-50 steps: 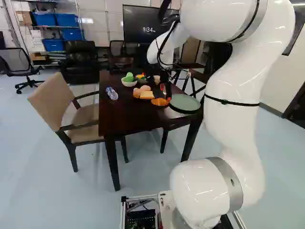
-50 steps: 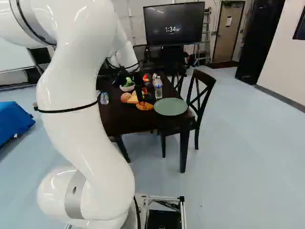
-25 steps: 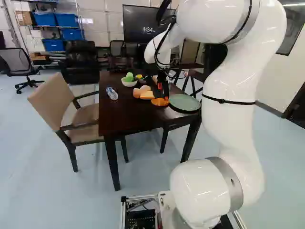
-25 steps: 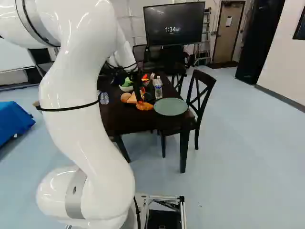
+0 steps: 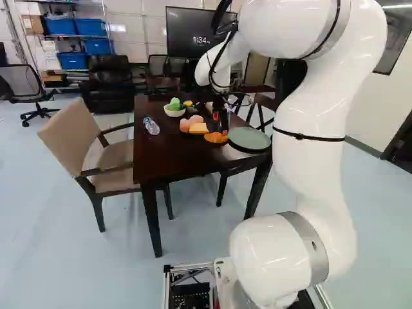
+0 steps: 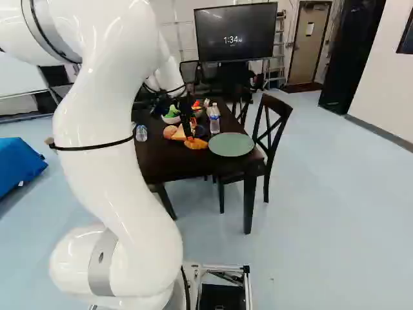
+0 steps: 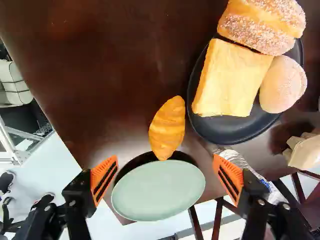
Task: Move the croissant to the empty plate
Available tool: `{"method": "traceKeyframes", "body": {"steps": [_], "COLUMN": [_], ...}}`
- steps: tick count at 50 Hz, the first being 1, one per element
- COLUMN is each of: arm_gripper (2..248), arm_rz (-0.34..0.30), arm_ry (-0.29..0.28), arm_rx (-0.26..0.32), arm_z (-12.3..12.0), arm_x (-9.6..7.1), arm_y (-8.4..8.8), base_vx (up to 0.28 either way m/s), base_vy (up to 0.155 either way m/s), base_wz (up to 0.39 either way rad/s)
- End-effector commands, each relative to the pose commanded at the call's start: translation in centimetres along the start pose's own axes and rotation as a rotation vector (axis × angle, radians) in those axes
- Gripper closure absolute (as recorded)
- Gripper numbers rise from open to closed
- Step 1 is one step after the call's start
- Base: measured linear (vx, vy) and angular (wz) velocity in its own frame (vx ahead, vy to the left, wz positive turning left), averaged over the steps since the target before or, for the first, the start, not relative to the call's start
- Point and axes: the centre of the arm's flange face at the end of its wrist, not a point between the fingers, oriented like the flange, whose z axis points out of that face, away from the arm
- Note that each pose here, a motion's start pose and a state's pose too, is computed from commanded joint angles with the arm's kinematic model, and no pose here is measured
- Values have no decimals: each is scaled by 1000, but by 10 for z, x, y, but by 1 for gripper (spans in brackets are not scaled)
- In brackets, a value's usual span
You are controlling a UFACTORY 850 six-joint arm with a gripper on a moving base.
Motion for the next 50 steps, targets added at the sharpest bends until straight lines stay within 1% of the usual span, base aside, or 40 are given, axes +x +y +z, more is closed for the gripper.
{"method": "traceKeyframes", "body": {"steps": [30,50], "arm_gripper": [3,3], "arm_rz": [0,-7], "arm_ry": [0,1], "arm_rx": [1,42], "arm_z": [1,28], "arm_x": [0,5], "arm_y": [0,4], "base_vx": [0,0], "base_vy": [0,0], "base_wz": [0,0]}}
